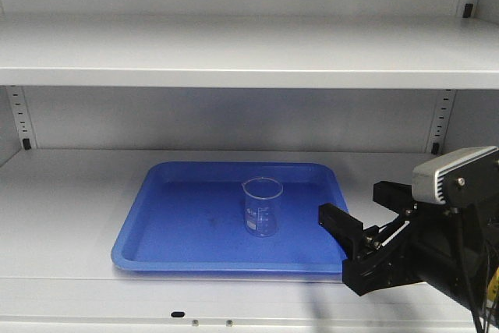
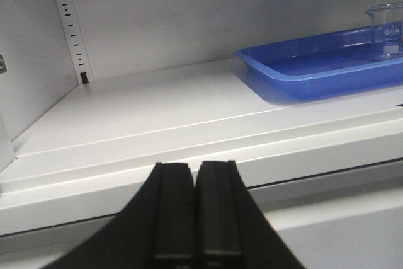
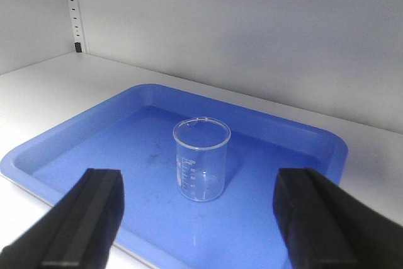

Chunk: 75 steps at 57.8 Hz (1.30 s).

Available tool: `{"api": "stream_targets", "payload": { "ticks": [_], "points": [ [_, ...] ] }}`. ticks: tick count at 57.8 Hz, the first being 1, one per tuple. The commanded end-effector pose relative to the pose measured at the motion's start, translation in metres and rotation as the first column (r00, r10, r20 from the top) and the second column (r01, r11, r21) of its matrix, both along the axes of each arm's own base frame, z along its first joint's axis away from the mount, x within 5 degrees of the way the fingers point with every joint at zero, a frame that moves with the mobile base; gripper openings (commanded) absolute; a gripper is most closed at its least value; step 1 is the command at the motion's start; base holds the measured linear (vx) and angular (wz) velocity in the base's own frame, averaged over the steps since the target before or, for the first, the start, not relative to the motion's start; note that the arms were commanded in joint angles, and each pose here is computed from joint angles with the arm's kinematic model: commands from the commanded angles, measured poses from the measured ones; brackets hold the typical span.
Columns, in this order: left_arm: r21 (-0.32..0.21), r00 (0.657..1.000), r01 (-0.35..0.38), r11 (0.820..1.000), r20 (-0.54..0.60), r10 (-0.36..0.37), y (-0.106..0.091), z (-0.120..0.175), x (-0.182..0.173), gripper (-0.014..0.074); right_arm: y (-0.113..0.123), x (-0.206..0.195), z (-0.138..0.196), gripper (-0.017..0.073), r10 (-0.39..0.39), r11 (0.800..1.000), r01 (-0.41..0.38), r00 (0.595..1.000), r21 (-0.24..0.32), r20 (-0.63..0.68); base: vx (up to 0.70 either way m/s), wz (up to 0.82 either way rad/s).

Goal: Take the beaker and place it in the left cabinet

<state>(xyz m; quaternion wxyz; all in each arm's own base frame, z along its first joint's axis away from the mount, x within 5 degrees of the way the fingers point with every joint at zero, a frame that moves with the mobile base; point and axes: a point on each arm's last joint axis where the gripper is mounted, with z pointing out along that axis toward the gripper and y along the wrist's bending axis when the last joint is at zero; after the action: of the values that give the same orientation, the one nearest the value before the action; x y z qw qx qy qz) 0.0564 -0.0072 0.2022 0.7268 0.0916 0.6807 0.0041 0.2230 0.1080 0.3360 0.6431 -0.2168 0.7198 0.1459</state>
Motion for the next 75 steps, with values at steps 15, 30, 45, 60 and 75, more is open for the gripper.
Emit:
{"api": "stream_targets", "payload": {
  "ticks": [15, 30, 45, 60, 75],
  "points": [
    [-0.016, 0.996, 0.005, 1.000, 0.084, -0.004, 0.000, 0.003, -0.001, 0.0001, -0.036, -0.003, 0.023, 0.0454, -0.190, 0.970, 0.194, 0.981, 0.149, -0.036, 0.00, 0.00],
    [-0.016, 0.996, 0.005, 1.000, 0.084, -0.004, 0.000, 0.003, -0.001, 0.0001, -0.078, -0.015, 0.028, 0.0241, -0.386, 0.897, 0.405, 0.913, 0.180, -0.131, 0.00, 0.00],
    [-0.016, 0.996, 0.005, 1.000, 0.084, -0.004, 0.000, 0.003, -0.001, 0.0001, -0.098, -0.061, -0.021, -0.0016, -0.452, 0.880, 0.456, 0.890, 0.132, -0.066, 0.00, 0.00],
    [-0.016, 0.996, 0.005, 1.000, 0.084, -0.004, 0.000, 0.003, -0.001, 0.0001, -0.102, -0.132, -0.085, -0.0010, -0.441, 0.896, 0.435, 0.894, 0.085, 0.076, 0.00, 0.00],
    [-0.016, 0.996, 0.005, 1.000, 0.084, -0.004, 0.000, 0.003, -0.001, 0.0001, -0.105, -0.168, -0.131, -0.0009, -0.442, 0.896, 0.422, 0.874, 0.139, 0.200, 0.00, 0.00]
  ]
}}
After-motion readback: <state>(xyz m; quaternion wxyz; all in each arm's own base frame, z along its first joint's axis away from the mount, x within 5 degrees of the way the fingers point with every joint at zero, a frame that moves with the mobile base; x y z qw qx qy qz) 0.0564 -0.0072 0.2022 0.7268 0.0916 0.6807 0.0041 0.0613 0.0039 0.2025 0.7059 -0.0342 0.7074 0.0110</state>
